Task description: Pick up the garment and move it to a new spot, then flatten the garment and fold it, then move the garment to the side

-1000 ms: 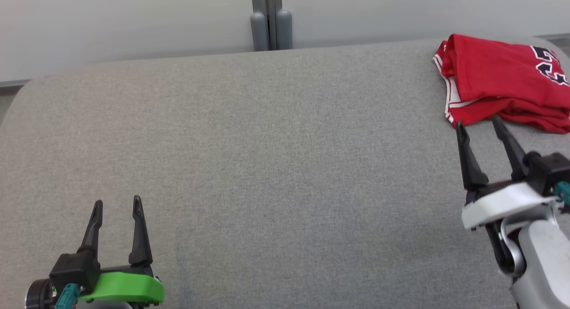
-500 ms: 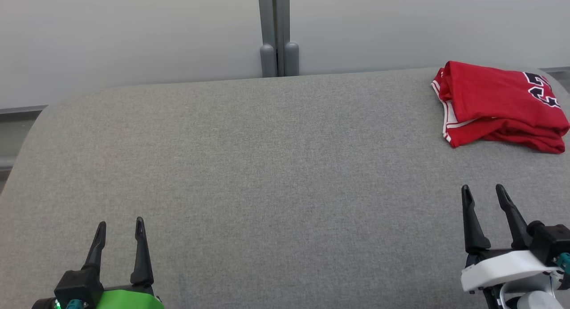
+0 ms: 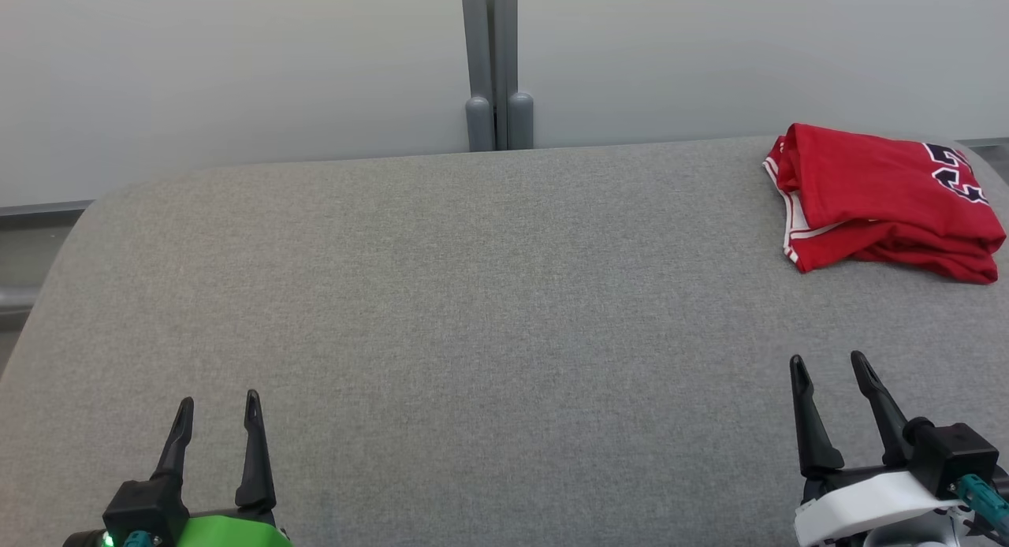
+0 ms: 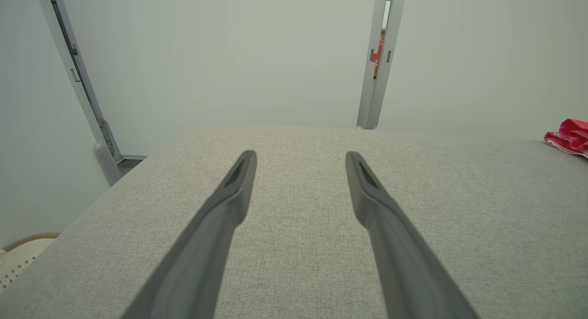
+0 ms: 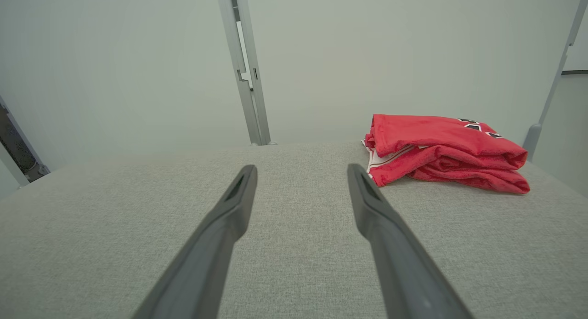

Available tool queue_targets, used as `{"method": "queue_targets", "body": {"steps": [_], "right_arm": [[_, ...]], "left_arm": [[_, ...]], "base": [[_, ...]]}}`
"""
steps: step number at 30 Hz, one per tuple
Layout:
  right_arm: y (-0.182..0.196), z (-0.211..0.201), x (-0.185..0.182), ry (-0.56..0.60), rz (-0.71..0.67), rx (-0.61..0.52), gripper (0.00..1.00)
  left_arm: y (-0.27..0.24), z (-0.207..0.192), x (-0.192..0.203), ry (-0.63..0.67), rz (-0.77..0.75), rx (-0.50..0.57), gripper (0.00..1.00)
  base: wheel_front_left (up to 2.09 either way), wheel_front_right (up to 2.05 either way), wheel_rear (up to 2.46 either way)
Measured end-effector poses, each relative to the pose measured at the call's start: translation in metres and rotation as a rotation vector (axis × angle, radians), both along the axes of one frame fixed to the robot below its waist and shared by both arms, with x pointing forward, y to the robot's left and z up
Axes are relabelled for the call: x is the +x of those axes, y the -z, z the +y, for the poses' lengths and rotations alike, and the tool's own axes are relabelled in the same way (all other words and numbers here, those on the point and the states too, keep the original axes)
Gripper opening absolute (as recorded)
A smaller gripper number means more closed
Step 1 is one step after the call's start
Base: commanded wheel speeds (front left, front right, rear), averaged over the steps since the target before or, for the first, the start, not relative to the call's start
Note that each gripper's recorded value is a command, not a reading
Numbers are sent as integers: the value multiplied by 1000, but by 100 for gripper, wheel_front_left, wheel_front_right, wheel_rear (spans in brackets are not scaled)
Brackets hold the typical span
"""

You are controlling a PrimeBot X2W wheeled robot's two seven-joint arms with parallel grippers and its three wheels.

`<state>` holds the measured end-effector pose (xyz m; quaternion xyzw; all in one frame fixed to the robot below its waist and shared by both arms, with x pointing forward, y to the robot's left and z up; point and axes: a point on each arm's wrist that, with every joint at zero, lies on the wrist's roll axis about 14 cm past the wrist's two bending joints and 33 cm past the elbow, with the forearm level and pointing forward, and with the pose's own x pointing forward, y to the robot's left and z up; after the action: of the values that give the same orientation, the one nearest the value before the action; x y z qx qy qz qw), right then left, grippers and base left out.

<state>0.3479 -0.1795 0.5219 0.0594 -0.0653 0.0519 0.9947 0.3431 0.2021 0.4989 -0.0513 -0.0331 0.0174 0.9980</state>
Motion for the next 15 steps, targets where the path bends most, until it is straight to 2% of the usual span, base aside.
{"method": "queue_targets", "body": {"steps": [15], "right_arm": [[5,8,-1,-22,14,-12,100]], "left_arm": [[5,1,-2,-2,16,-8,100]], "base": [[0,0,0]]}}
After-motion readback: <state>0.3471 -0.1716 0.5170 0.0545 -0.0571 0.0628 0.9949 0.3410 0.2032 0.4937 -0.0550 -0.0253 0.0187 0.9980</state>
